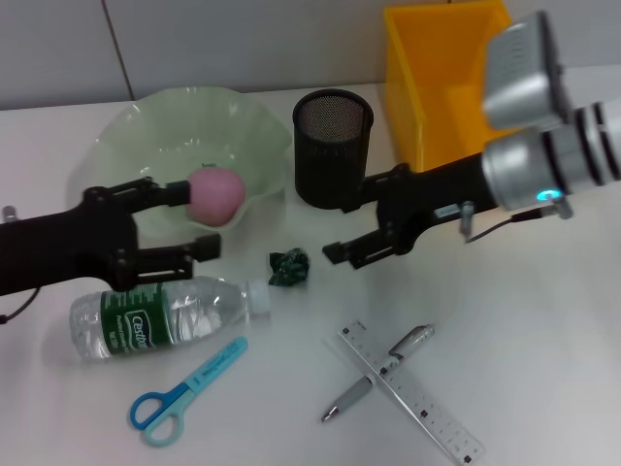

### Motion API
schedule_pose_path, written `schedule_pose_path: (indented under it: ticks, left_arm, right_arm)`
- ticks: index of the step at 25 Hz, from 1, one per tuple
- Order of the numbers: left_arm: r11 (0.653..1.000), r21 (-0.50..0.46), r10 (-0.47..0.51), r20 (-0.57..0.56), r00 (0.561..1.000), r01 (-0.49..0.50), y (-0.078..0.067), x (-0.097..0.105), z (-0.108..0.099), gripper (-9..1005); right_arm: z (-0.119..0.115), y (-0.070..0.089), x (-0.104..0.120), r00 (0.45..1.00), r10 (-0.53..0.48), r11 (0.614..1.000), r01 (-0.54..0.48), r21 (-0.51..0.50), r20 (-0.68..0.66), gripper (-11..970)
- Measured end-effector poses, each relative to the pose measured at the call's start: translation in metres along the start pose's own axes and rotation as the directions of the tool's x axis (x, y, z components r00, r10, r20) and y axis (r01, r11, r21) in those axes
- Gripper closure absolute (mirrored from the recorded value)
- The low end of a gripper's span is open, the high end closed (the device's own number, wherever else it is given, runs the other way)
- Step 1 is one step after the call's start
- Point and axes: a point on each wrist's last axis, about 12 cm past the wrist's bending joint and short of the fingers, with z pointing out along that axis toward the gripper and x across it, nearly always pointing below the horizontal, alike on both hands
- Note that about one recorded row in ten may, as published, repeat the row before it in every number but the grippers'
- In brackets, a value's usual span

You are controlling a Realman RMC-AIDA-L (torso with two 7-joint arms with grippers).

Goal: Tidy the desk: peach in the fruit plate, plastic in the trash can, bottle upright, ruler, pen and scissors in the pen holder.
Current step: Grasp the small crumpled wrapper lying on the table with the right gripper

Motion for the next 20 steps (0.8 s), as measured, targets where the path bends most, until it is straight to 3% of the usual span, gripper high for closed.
schedule_pose_path:
  ticks: [10,20]
  left_arm:
    - [0.999,-0.047,0.012,0.053,0.999,-0.009,-0.003,0.008,-0.018,134]
    - [0.999,-0.05,0.023,0.053,0.998,-0.021,-0.004,0.008,-0.019,134]
  right_arm:
    - [0.035,0.007,-0.004,0.987,-0.094,0.995,0.098,0.021,-0.13,165]
    - [0.051,0.01,-0.008,0.978,-0.158,0.986,0.164,0.035,-0.133,167]
